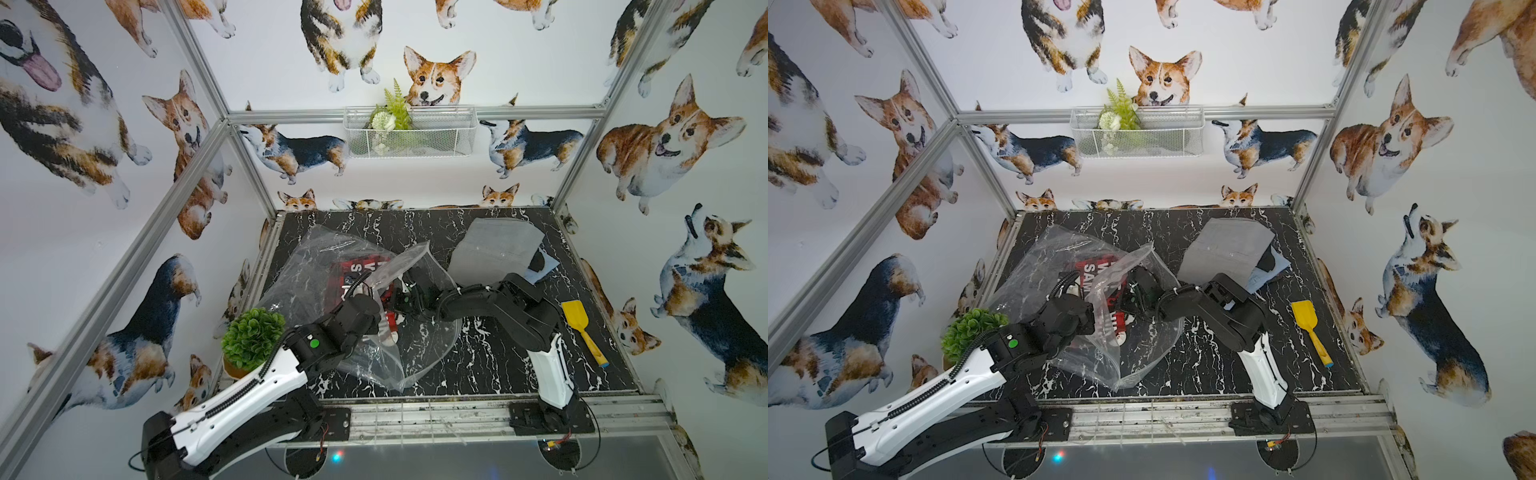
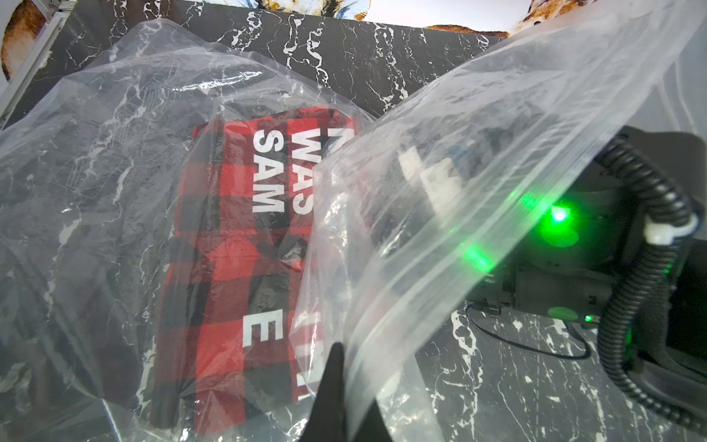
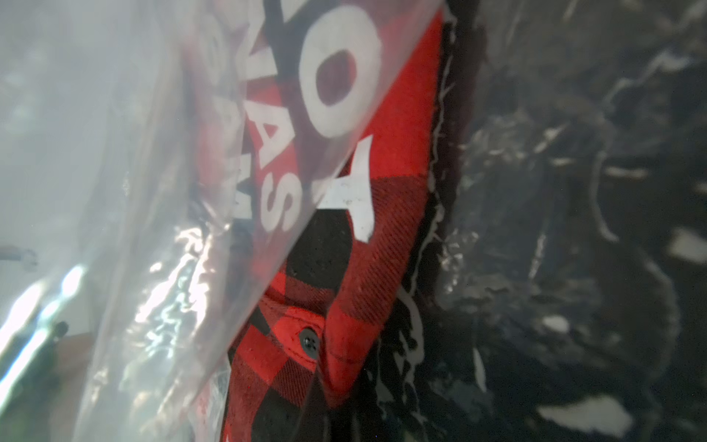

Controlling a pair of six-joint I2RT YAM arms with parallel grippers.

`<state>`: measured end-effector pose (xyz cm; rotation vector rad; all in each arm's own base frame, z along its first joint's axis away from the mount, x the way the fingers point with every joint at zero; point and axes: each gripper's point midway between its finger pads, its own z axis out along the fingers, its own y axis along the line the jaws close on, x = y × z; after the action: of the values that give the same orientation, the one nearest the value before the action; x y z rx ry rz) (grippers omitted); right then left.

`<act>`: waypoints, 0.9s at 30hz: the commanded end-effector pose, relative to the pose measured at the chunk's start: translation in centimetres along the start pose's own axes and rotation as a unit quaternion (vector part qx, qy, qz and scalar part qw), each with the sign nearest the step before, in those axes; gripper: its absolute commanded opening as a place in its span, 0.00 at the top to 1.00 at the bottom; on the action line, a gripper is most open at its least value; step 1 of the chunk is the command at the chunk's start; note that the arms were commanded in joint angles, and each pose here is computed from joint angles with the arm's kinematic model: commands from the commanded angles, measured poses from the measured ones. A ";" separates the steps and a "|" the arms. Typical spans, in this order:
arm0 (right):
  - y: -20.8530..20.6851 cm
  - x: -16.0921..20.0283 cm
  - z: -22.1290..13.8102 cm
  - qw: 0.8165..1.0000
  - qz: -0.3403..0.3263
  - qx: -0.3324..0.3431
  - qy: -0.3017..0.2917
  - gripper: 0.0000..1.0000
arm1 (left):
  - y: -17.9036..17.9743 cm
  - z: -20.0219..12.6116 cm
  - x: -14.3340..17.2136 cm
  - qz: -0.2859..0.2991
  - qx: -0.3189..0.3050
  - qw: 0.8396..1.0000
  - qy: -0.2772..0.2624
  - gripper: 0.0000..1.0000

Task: Take the shirt out of the vacuum bag
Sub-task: Take out the shirt from the vacuum bag.

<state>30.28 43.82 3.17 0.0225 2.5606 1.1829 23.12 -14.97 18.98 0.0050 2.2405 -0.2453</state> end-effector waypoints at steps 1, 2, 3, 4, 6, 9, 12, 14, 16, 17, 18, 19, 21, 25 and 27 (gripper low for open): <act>2.2 -1.0 -1.6 0.999 0.013 -0.040 -0.015 1.00 | 0.3 0.0 -0.1 -0.008 -0.005 1.000 -0.006 1.00; 2.9 -1.3 -2.2 0.999 0.012 -0.050 -0.019 1.00 | 0.4 0.0 0.0 -0.008 -0.006 1.000 -0.006 1.00; 3.7 -1.4 -3.0 0.998 0.008 -0.058 -0.023 1.00 | 0.4 0.1 0.1 -0.008 -0.007 1.000 -0.005 1.00; 4.3 -1.5 -3.6 0.998 0.006 -0.064 -0.025 1.00 | 0.4 0.1 0.1 -0.009 -0.008 1.000 -0.005 1.00; 5.7 -1.6 -5.1 0.997 0.000 -0.078 -0.028 1.00 | 0.5 0.3 0.2 -0.008 -0.010 1.000 -0.004 1.00; 7.5 -1.3 -6.8 0.995 -0.005 -0.100 -0.028 1.00 | 0.4 0.4 0.2 -0.007 -0.013 1.000 -0.004 1.00; 8.4 -0.5 -8.4 0.993 -0.009 -0.111 -0.028 1.00 | 0.4 0.6 0.2 -0.004 -0.015 1.000 -0.003 1.00; 8.7 0.0 -9.3 0.992 -0.008 -0.119 -0.029 1.00 | 0.4 0.7 0.2 -0.004 -0.017 1.000 -0.003 1.00; 8.8 0.4 -10.3 0.991 -0.006 -0.128 -0.028 1.00 | 0.4 0.7 0.2 -0.004 -0.017 1.000 -0.003 1.00; 8.8 0.6 -10.9 0.991 -0.006 -0.131 -0.030 1.00 | 0.4 0.7 0.3 -0.004 -0.018 1.000 -0.002 1.00; 9.2 0.8 -11.6 0.990 -0.008 -0.137 -0.031 1.00 | 0.4 0.7 0.3 -0.003 -0.018 1.000 -0.003 1.00; 9.4 1.0 -12.1 0.990 -0.009 -0.139 -0.032 1.00 | 0.5 0.8 0.3 -0.002 -0.020 1.000 -0.003 1.00; 10.4 1.5 -13.5 0.989 -0.021 -0.145 -0.033 1.00 | 0.5 0.9 0.4 -0.001 -0.023 1.000 -0.001 1.00; 12.4 1.9 -16.4 0.986 -0.037 -0.156 -0.040 1.00 | 0.3 1.2 0.4 0.001 -0.024 1.000 0.003 1.00; 13.5 2.1 -18.3 0.984 -0.048 -0.163 -0.046 1.00 | 0.3 1.2 0.4 0.001 -0.024 1.000 0.003 1.00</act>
<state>21.94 39.89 21.39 -0.0967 2.2801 1.4967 23.47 -15.02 17.44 0.0108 2.2701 -0.1911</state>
